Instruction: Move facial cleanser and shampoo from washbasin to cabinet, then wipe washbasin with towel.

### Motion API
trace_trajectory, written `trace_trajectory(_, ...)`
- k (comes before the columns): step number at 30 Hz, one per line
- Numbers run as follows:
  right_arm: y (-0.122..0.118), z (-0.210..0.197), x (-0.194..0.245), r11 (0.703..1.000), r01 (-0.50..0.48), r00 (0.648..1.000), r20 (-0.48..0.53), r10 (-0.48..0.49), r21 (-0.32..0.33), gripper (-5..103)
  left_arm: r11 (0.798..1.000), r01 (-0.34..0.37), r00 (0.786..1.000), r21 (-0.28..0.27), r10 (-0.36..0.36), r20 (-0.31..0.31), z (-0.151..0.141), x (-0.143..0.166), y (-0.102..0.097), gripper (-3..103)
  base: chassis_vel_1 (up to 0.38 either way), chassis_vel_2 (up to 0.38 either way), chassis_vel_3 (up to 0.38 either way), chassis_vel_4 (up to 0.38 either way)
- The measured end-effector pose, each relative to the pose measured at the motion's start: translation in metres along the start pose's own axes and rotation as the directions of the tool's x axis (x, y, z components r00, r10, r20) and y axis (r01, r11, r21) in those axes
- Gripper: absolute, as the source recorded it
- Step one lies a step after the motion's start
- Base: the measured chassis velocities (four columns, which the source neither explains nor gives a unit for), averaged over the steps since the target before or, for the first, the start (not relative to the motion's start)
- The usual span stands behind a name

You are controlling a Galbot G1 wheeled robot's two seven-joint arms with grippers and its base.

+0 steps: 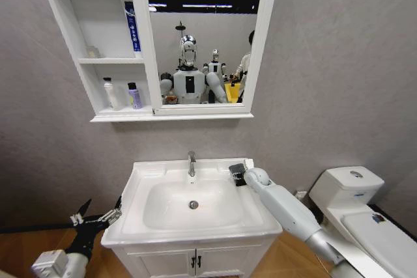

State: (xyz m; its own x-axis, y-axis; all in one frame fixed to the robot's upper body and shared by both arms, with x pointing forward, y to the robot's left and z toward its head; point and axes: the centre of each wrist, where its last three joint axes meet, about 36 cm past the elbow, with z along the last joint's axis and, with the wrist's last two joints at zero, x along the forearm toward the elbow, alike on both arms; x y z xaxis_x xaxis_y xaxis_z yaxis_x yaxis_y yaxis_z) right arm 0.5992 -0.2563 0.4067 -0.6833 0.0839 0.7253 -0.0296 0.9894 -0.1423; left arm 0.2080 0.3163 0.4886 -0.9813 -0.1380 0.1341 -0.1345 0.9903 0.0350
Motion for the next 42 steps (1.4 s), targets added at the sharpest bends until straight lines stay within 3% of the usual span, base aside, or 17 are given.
trace_trajectory(11, -0.003, 0.002, -0.010, 1.000, -0.015, 1.000, 0.005, 0.015, 0.005, 77, 1.000, 0.000, 1.000, 0.000, 0.000, 0.000, 0.000, 0.000, 0.000, 100, 0.000, 0.000, 0.000, 0.000)
trace_trajectory(14, -0.003, 0.001, -0.011, 1.000, -0.016, 1.000, 0.010, 0.016, 0.007, 61, 1.000, 0.000, 1.000, 0.000, 0.000, 0.000, 0.000, 0.000, 0.000, 100, 0.000, 0.000, 0.000, 0.000)
trace_trajectory(17, -0.003, 0.002, -0.011, 1.000, -0.018, 1.000, 0.014, 0.018, 0.006, 61, 1.000, 0.000, 1.000, 0.000, 0.000, 0.000, 0.000, 0.000, 0.000, 100, 0.000, 0.000, 0.000, 0.000)
trace_trajectory(18, -0.003, 0.002, -0.011, 1.000, -0.018, 1.000, 0.014, 0.018, 0.006, 49, 1.000, 0.000, 1.000, 0.000, 0.000, 0.000, 0.000, 0.000, 0.000, 100, 0.000, 0.000, 0.000, 0.000)
trace_trajectory(19, -0.003, 0.002, -0.011, 1.000, -0.018, 1.000, 0.014, 0.018, 0.006, 49, 1.000, 0.000, 1.000, 0.000, 0.000, 0.000, 0.000, 0.000, 0.000, 100, 0.000, 0.000, 0.000, 0.000)
trace_trajectory(21, -0.003, 0.004, -0.011, 1.000, -0.021, 1.000, 0.015, 0.021, 0.004, 38, 1.000, 0.000, 1.000, 0.000, 0.000, 0.000, 0.000, 0.000, 0.000, 100, 0.000, 0.000, 0.000, 0.000)
trace_trajectory(24, -0.003, 0.005, -0.012, 1.000, -0.025, 1.000, 0.016, 0.025, 0.002, 33, 1.000, 0.000, 1.000, 0.000, 0.000, 0.000, 0.000, 0.000, 0.000, 100, 0.000, 0.000, 0.000, 0.000)
trace_trajectory(26, -0.004, 0.007, -0.007, 0.999, -0.032, 0.999, 0.029, 0.031, 0.011, 22, 1.000, 0.000, 1.000, 0.000, 0.000, 0.000, 0.000, 0.000, 0.000, 100, 0.000, 0.000, 0.000, 0.000)
trace_trajectory(30, -0.003, 0.005, 0.005, 0.999, -0.036, 0.998, 0.057, 0.035, 0.019, 12, 1.000, 0.000, 1.000, 0.000, 0.000, 0.000, 0.000, 0.000, 0.000, 100, 0.000, 0.000, 0.000, 0.000)
trace_trajectory(35, 0.008, 0.001, 0.034, 1.000, -0.026, 0.993, 0.113, 0.024, 0.017, 6, 1.000, 0.000, 1.000, 0.000, 0.000, 0.000, 0.000, 0.000, 0.000, 100, 0.000, 0.000, 0.000, 0.000)
trace_trajectory(40, 0.059, 0.016, 0.105, 0.997, 0.072, 0.984, 0.164, -0.070, -0.008, 6, 1.000, 0.000, 1.000, 0.000, 0.000, 0.000, 0.000, 0.000, 0.000, 100, 0.000, 0.000, 0.000, 0.000)
trace_trajectory(42, 0.068, 0.021, 0.114, 0.996, 0.091, 0.983, 0.159, -0.087, -0.019, 6, 1.000, 0.000, 1.000, 0.000, 0.000, 0.000, 0.000, 0.000, 0.000, 100, 0.000, 0.000, 0.000, 0.000)
